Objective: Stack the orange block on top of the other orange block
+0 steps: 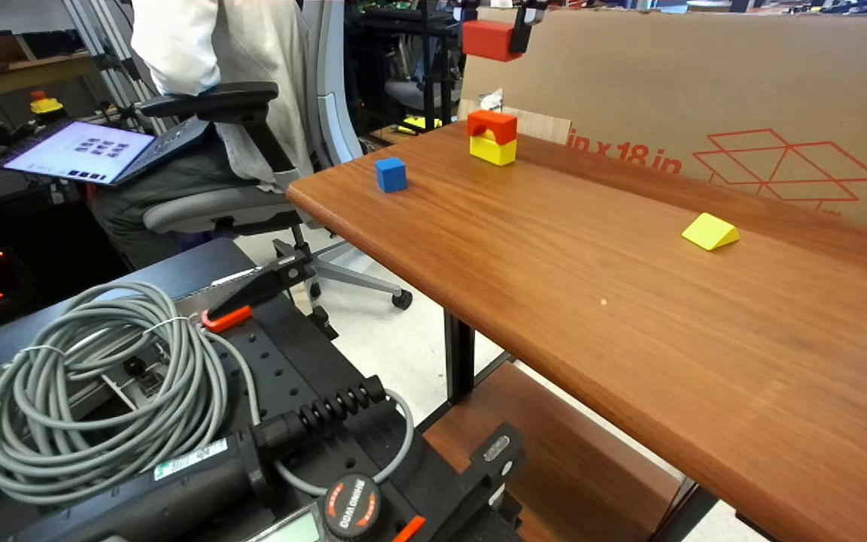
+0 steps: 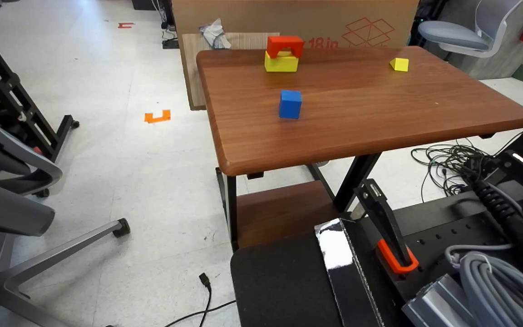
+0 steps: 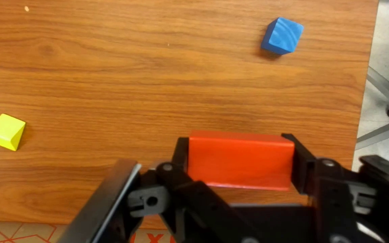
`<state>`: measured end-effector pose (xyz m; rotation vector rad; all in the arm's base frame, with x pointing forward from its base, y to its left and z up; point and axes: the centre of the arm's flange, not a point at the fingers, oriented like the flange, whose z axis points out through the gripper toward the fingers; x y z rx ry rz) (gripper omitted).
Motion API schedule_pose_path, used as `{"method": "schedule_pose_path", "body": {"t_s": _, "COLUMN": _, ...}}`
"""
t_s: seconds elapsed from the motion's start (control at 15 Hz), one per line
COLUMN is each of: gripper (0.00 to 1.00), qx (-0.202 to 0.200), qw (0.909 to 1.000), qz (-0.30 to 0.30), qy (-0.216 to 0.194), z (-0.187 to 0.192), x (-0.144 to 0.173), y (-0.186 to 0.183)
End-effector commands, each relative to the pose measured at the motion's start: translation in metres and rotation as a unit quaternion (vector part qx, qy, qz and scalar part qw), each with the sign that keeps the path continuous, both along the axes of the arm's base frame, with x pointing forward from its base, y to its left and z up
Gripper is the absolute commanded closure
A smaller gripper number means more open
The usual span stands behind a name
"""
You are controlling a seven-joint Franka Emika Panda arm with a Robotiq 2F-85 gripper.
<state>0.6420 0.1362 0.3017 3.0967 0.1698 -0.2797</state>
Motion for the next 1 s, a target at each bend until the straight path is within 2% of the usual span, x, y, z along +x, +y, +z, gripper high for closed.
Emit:
{"method": "schedule_pose_path", "body": {"t_s": 0.0, "gripper": 0.57, "qx": -0.008, "qw": 0.9999, "qz": 0.005, "qy": 0.006, "z": -0.004, "x": 0.018, "y": 0.017}}
{"method": "schedule_pose_path", "body": {"t_s": 0.93, "gripper": 0.57, "qx": -0.031, "qw": 0.9995, "qz": -0.004, "qy": -0.004, "z": -0.025, "x": 0.043, "y": 0.036}}
